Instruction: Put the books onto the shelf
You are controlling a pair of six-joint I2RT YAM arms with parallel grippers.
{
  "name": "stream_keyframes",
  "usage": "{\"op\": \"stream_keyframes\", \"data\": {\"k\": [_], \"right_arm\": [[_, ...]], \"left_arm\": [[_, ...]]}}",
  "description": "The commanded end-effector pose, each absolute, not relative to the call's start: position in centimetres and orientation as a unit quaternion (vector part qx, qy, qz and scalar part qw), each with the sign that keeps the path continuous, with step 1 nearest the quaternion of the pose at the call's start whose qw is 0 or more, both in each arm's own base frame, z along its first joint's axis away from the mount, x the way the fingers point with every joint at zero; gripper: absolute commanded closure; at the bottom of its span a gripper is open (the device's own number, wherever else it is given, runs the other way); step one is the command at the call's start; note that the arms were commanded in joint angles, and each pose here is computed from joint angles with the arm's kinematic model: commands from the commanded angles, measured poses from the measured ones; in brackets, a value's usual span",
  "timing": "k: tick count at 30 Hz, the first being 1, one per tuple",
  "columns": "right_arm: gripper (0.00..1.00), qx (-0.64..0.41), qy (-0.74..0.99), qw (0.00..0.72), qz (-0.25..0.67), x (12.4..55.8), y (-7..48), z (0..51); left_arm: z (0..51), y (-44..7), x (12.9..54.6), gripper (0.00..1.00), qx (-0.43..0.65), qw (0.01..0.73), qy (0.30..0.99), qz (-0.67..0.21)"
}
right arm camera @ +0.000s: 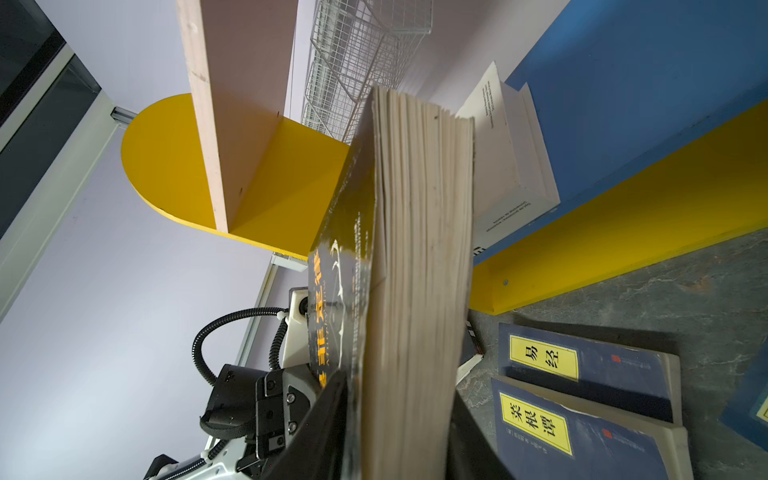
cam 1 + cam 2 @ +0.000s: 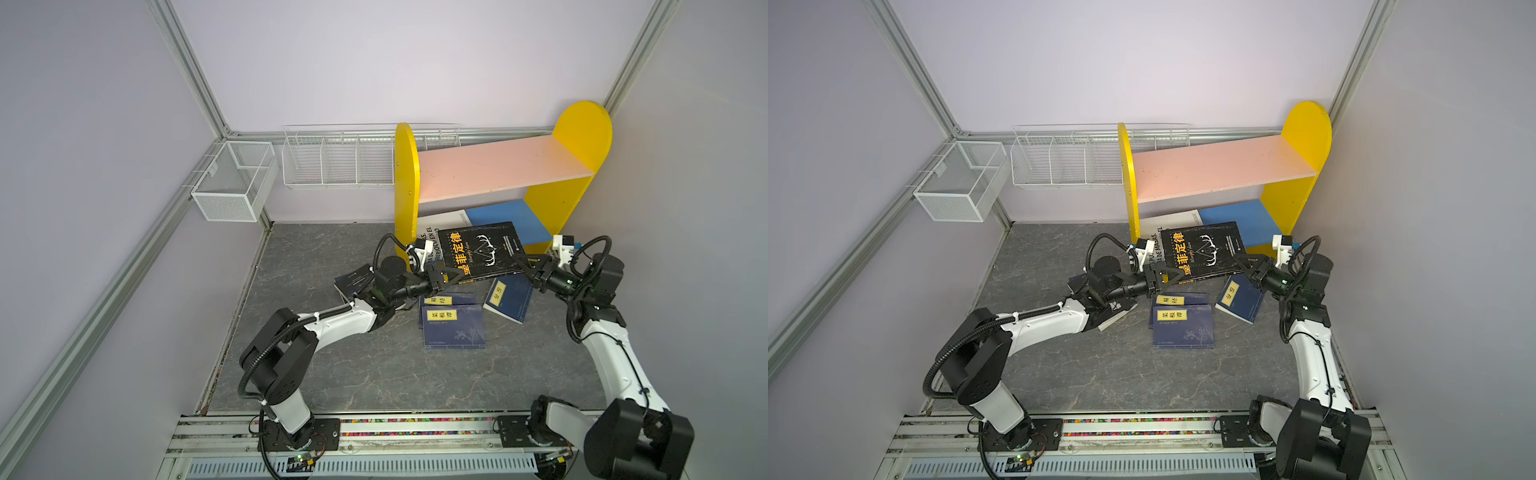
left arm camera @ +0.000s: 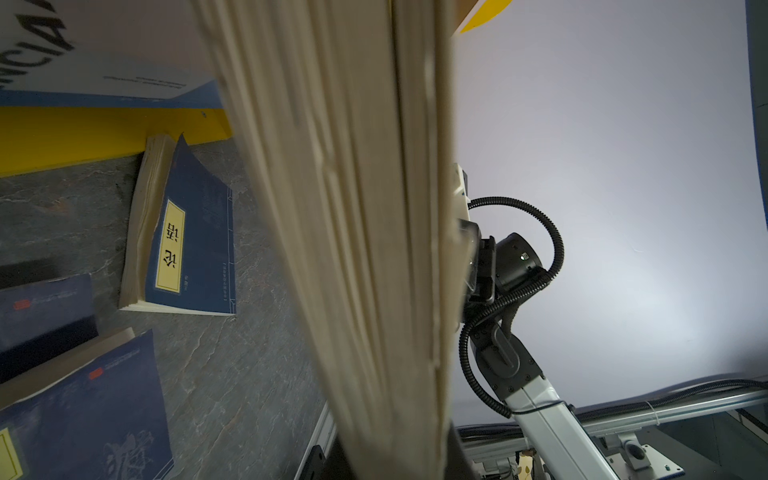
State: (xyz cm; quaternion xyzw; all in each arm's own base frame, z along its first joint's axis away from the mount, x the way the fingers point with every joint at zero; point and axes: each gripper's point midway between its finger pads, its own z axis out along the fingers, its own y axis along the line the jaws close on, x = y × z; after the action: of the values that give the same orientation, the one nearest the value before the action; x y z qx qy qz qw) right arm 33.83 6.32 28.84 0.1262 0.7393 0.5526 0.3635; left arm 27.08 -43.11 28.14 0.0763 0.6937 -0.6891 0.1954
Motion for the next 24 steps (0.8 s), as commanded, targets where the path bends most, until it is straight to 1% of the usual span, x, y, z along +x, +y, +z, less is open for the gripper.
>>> {"op": "stream_keyframes", "data": {"k": [1, 3, 5, 9, 11, 12, 14, 15, 17, 18, 21, 24], "right_arm": [[0.64, 0.1, 0.736, 0.364, 0.562, 34.0, 6.8, 29.9], [0.65, 0.102, 0.735, 0.365, 0.562, 34.5, 6.6, 30.0], [0.69, 0.105, 0.734, 0.365, 0.563, 34.7, 6.6, 30.1], [0.79, 0.111, 0.736, 0.371, 0.555, 34.8, 6.3, 29.8], [0.81, 0.117, 0.737, 0.375, 0.55, 35.1, 6.1, 29.7], [0.82, 0.119, 0.737, 0.377, 0.548, 35.3, 6.0, 29.8], [0.84, 0.124, 0.735, 0.382, 0.546, 36.0, 5.7, 30.0], [0.85, 0.125, 0.732, 0.386, 0.547, 36.4, 5.5, 30.2], [0.87, 0.132, 0.725, 0.388, 0.553, 37.3, 5.2, 30.1], [0.88, 0.123, 0.718, 0.4, 0.556, 38.0, 5.1, 31.5], [0.9, 0.12, 0.705, 0.413, 0.564, 39.3, 4.7, 32.5], [0.9, 0.107, 0.693, 0.426, 0.572, 40.4, 4.6, 33.6]], "left_arm": [[32.0, -43.4, 26.0, 1.0, 0.129, 0.216, 0.655, -0.713], [31.7, -43.4, 25.9, 1.0, 0.134, 0.214, 0.661, -0.706], [31.5, -43.3, 25.9, 1.0, 0.134, 0.212, 0.671, -0.698], [31.8, -43.0, 26.6, 0.99, 0.141, 0.245, 0.69, -0.666], [32.2, -42.6, 27.2, 0.89, 0.141, 0.266, 0.703, -0.645], [32.3, -42.2, 27.6, 0.81, 0.14, 0.276, 0.711, -0.631], [33.0, -41.1, 28.3, 0.7, 0.138, 0.299, 0.723, -0.607], [33.5, -40.4, 28.7, 0.62, 0.135, 0.313, 0.729, -0.593], [33.9, -38.7, 29.4, 0.5, 0.127, 0.337, 0.741, -0.566], [34.3, -37.6, 29.8, 0.44, 0.118, 0.354, 0.745, -0.553], [34.6, -34.2, 30.5, 0.33, 0.082, 0.403, 0.748, -0.522], [34.5, -30.4, 31.0, 0.24, 0.043, 0.428, 0.751, -0.501]]}}
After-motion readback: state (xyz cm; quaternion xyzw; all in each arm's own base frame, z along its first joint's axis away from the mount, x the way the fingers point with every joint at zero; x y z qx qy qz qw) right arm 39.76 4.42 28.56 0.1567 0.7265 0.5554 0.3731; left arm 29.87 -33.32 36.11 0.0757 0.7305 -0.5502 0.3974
